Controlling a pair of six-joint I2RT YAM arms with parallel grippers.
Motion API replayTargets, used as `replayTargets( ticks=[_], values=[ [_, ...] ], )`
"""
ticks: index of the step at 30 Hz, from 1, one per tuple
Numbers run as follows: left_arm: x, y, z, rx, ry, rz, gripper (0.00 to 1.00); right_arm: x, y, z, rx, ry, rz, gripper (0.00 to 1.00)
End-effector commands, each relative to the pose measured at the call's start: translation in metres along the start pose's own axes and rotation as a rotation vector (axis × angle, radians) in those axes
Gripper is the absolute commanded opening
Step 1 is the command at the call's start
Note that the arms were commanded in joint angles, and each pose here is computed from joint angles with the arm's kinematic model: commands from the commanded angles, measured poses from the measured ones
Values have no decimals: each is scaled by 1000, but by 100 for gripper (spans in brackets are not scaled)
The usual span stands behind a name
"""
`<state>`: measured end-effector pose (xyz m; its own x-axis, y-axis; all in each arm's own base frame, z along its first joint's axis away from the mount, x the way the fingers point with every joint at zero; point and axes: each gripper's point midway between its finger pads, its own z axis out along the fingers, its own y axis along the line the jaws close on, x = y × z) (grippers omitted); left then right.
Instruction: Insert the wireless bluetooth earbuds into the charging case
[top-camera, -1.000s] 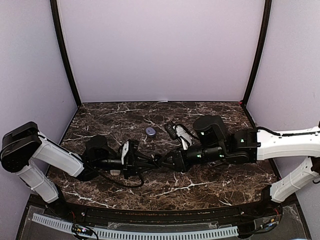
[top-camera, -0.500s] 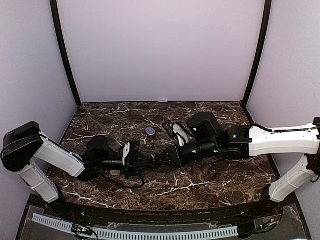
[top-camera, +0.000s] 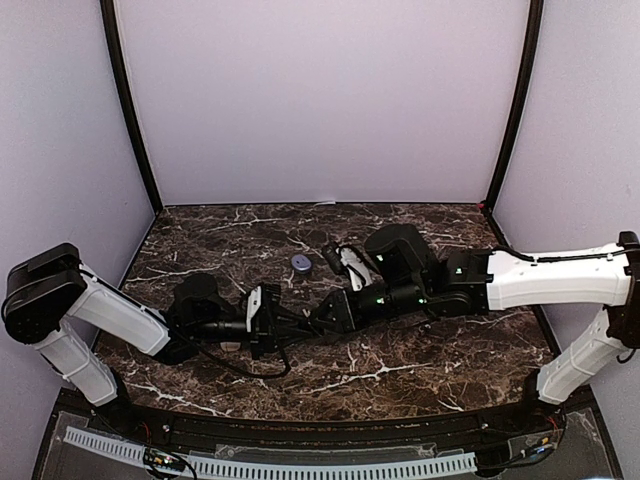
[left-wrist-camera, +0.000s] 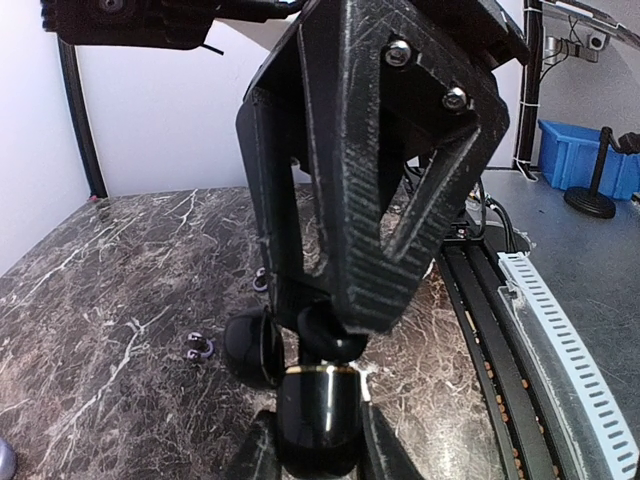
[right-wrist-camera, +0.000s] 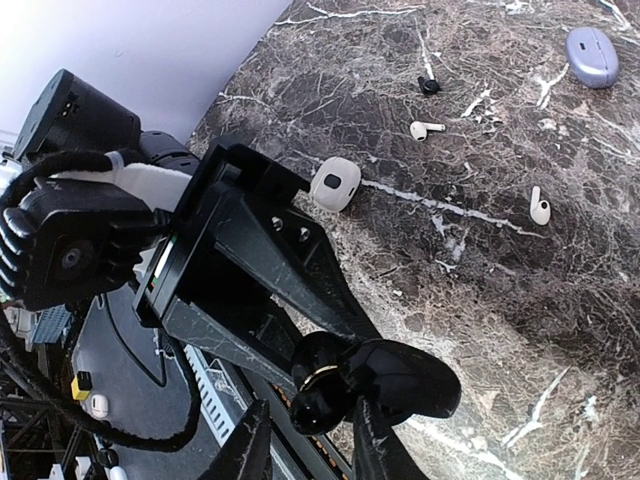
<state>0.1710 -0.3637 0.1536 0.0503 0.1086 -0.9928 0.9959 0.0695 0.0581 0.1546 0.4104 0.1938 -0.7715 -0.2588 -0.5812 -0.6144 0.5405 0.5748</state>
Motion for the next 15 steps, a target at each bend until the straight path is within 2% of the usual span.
replayTargets(
  ticks=[1, 15],
  values=[
    [-8, -3, -2, -5, -32, 32, 0, -14, 2, -2, 3, -38, 22, 27],
    [-8, -3, -2, -6, -28, 25, 0, -11, -5, 6, 35, -13, 10, 21]
  ],
)
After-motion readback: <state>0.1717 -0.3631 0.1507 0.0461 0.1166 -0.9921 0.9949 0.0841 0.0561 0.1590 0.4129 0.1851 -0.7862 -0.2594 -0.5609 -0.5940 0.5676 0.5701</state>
